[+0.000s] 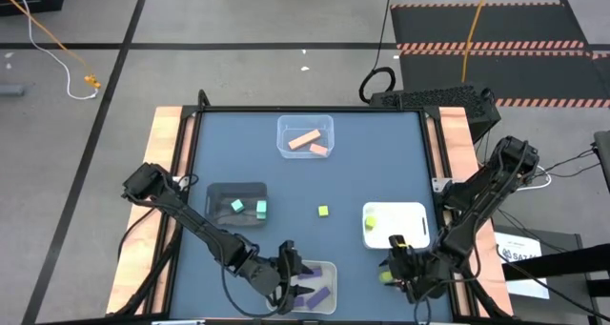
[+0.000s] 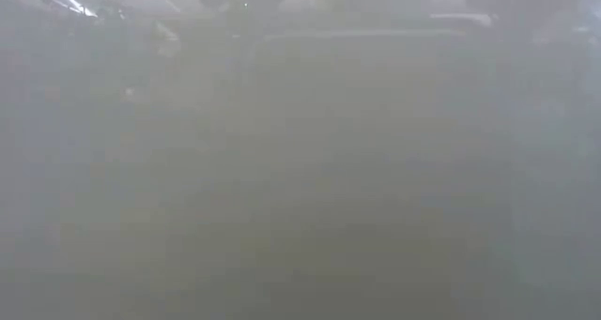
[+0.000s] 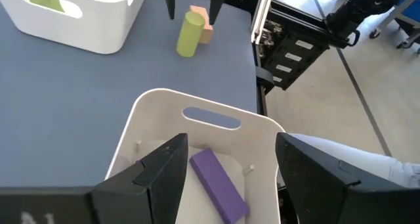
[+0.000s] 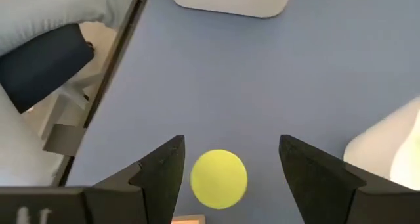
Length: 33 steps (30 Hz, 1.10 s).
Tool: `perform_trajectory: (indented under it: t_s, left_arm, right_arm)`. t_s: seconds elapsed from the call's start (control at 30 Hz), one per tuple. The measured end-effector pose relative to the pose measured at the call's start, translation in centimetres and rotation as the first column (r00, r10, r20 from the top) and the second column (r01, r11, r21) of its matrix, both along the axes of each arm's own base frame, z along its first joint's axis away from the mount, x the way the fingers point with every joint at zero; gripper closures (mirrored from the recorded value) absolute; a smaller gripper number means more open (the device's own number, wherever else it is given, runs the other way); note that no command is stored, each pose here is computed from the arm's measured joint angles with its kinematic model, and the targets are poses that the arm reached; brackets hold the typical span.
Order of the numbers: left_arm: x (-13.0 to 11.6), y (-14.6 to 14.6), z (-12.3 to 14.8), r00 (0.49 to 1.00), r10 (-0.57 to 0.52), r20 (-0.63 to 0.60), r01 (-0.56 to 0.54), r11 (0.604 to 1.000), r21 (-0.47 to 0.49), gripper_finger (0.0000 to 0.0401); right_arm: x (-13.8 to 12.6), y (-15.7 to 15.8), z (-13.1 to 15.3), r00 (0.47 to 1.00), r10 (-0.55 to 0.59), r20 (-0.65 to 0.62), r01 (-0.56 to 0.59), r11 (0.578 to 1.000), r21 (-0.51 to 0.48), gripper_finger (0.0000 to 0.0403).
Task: Sort & place blocks by color
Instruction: Put the bottom green block into the white bin
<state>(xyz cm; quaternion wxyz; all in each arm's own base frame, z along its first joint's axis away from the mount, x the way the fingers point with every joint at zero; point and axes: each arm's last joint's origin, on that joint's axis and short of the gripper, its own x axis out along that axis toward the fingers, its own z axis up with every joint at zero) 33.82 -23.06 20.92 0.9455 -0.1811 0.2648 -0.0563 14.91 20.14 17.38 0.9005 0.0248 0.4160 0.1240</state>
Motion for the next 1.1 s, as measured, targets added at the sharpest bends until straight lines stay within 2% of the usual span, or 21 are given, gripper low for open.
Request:
perform_trajectory:
  t_s: [0.3, 0.4, 0.53, 0.63, 0.7, 0.83, 0.9, 0.97, 1.1]
  left_arm:
    - [0.0, 0.0, 0.0, 1.0, -0.004, 0.0, 0.004, 1.0, 0.008, 0.0169]
    - [0.0, 0.0, 0.0, 1.0, -0.004, 0.001, 0.004, 1.0, 0.008, 0.0169]
    - [0.0, 0.0, 0.0, 1.0, -0.005, 0.001, 0.005, 1.0, 0.009, 0.0169]
    - [0.0, 0.0, 0.0, 1.0, -0.004, 0.001, 0.004, 1.0, 0.009, 0.0169]
    - [0.0, 0.0, 0.0, 1.0, -0.004, 0.001, 0.004, 1.0, 0.008, 0.0169]
    - [0.0, 0.1, 0.0, 1.0, -0.002, 0.002, 0.002, 1.0, 0.008, 0.0169]
    - [0.1, 0.2, 0.0, 1.0, 0.003, 0.003, -0.003, 1.0, 0.008, 0.0169]
    - [0.3, 0.5, 0.0, 1.0, 0.016, 0.005, -0.016, 1.0, 0.009, 0.0169]
    - [1.0, 1.3, 0.2, 0.998, 0.06, 0.029, -0.06, 0.998, 0.006, 0.0169]
  right_arm:
    - [-0.9, -1.3, -2.5, 0.994, -0.087, -0.072, 0.087, 0.996, -0.006, 0.0169]
    - [-0.9, -1.3, -2.5, 0.995, -0.076, -0.066, 0.075, 0.997, -0.01, 0.02]
    - [-0.8, -1.2, -2.4, 0.997, -0.052, -0.05, 0.051, 0.999, -0.013, 0.0288]
    - [-0.7, -1.1, -2.3, 0.998, -0.051, -0.041, 0.051, 0.999, 0.006, 0.0296]
    - [-0.6, -0.8, -1.9, 0.999, -0.049, -0.014, 0.05, 0.997, 0.053, 0.0296]
    - [-0.1, -0.3, 0.5, 0.992, -0.024, 0.125, 0.0, 0.982, 0.191, 0.0296]
    - [0.1, -0.4, 2.1, 0.968, -0.03, 0.251, -0.024, 0.978, 0.208, 0.0296]
    - [0.1, -0.8, 3.8, 0.919, -0.076, 0.386, -0.001, 0.981, 0.196, 0.0296]
    - [0.1, -2.0, 7.0, 0.788, -0.145, 0.598, 0.082, 0.988, 0.132, 0.0296]
